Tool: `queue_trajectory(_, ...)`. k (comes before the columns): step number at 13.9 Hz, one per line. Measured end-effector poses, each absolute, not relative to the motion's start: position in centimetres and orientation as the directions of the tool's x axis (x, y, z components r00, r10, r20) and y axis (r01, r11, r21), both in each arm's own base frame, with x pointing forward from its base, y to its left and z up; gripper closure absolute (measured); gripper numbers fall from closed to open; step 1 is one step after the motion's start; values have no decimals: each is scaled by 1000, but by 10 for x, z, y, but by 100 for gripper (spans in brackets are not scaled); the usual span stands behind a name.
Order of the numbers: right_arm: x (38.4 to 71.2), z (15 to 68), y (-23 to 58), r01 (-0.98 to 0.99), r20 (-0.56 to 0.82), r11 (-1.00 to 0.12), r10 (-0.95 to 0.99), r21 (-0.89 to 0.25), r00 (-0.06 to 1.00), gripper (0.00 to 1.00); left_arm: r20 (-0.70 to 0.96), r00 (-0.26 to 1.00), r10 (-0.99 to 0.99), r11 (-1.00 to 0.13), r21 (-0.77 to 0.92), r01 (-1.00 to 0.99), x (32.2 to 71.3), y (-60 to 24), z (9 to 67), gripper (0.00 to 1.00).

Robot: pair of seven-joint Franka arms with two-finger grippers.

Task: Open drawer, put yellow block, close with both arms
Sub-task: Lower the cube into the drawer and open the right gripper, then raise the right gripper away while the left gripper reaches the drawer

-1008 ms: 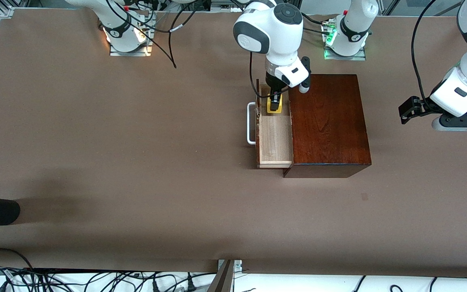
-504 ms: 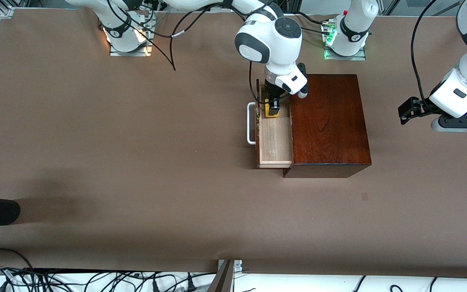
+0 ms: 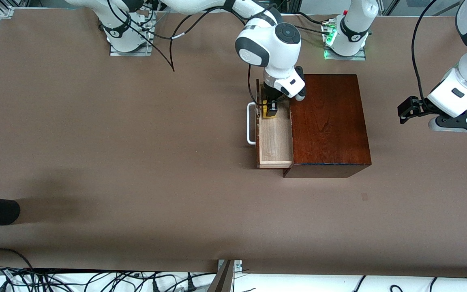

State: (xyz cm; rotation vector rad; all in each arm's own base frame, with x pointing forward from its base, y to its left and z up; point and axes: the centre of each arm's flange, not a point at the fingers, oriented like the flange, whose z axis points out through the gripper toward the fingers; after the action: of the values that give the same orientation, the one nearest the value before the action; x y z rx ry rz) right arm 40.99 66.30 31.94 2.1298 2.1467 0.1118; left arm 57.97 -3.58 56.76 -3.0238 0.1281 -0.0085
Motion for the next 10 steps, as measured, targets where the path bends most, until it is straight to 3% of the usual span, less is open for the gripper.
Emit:
queue_trajectory(2, 410, 319, 664, 991, -23, 10, 1000, 136, -7, 39, 0, 996, -86, -990, -115, -85, 580, -36, 568, 0)
queue_trajectory(6, 413, 328, 667, 988, 16, -21, 1000, 153, 19, 0, -1, 996, -87, -990, -115, -86, 580, -36, 567, 0)
queue_trajectory(10, 440, 393, 648, 982, 80, -110, 992, 153, 98, 0, -3, 996, -87, -990, -115, -86, 580, -36, 566, 0)
